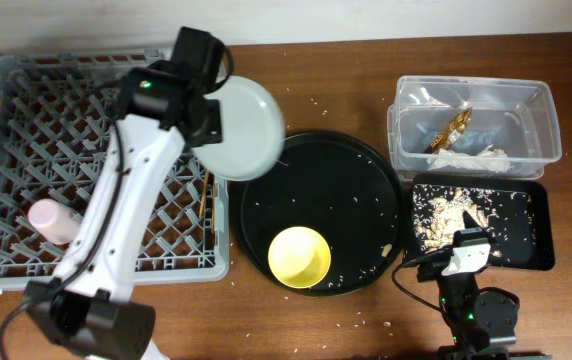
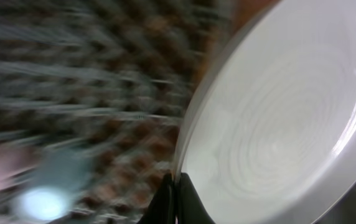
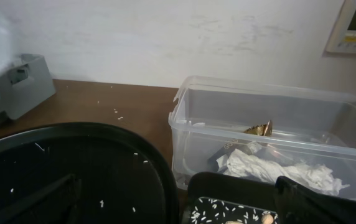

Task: Sort waste into correct bins and load items into the dishwasher rack
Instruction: 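Stand the white plate upright in the dish rack with the left gripper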

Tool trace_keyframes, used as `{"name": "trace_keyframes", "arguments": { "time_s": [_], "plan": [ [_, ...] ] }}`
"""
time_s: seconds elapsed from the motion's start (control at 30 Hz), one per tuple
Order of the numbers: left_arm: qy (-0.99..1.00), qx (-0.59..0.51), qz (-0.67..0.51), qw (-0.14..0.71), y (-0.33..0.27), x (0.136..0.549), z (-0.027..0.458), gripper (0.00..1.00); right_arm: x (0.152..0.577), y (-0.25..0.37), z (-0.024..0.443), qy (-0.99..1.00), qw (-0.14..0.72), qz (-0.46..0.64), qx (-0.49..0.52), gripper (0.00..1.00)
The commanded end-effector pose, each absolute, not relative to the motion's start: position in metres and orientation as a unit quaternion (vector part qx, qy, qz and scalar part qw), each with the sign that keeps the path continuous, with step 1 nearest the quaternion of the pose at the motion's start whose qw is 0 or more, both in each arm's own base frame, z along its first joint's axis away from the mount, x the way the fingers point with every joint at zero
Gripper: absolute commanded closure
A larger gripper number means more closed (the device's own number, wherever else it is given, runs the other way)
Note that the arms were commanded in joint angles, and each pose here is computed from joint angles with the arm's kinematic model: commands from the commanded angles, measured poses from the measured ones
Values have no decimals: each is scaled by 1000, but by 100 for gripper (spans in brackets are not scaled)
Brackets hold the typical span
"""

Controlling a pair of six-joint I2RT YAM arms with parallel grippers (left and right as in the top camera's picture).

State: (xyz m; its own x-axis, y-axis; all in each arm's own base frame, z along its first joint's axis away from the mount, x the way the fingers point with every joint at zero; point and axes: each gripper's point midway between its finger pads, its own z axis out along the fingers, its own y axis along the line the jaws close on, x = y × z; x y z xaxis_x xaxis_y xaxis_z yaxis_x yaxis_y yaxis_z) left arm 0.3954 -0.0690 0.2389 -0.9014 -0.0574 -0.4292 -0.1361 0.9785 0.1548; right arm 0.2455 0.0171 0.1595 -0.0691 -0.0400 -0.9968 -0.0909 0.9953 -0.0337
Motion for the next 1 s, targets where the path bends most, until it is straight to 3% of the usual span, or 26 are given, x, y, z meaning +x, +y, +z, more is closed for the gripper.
{"name": "trace_keyframes", "arguments": {
  "time_s": [0.0,0.37,0.53,0.7,0.83,0.97],
  "plan": [
    [920,-137,256,263,-3,385,271,100,245,17,158,729,682,17,-48,2],
    [899,-200,304,243,57,388,240,100,245,17,158,729,682,17,-48,2],
    [905,-200,293,235,55,389,232,100,245,17,158,729,682,17,-48,2],
    [911,-185,302,210,52,383,194,100,245,17,158,729,682,17,-48,2],
    [914,-171,291,223,37,384,200,100,245,17,158,729,682,17,-48,2],
    [934,-148,227,234,1,383,206,84,245,17,158,729,682,17,-48,2]
  ]
}}
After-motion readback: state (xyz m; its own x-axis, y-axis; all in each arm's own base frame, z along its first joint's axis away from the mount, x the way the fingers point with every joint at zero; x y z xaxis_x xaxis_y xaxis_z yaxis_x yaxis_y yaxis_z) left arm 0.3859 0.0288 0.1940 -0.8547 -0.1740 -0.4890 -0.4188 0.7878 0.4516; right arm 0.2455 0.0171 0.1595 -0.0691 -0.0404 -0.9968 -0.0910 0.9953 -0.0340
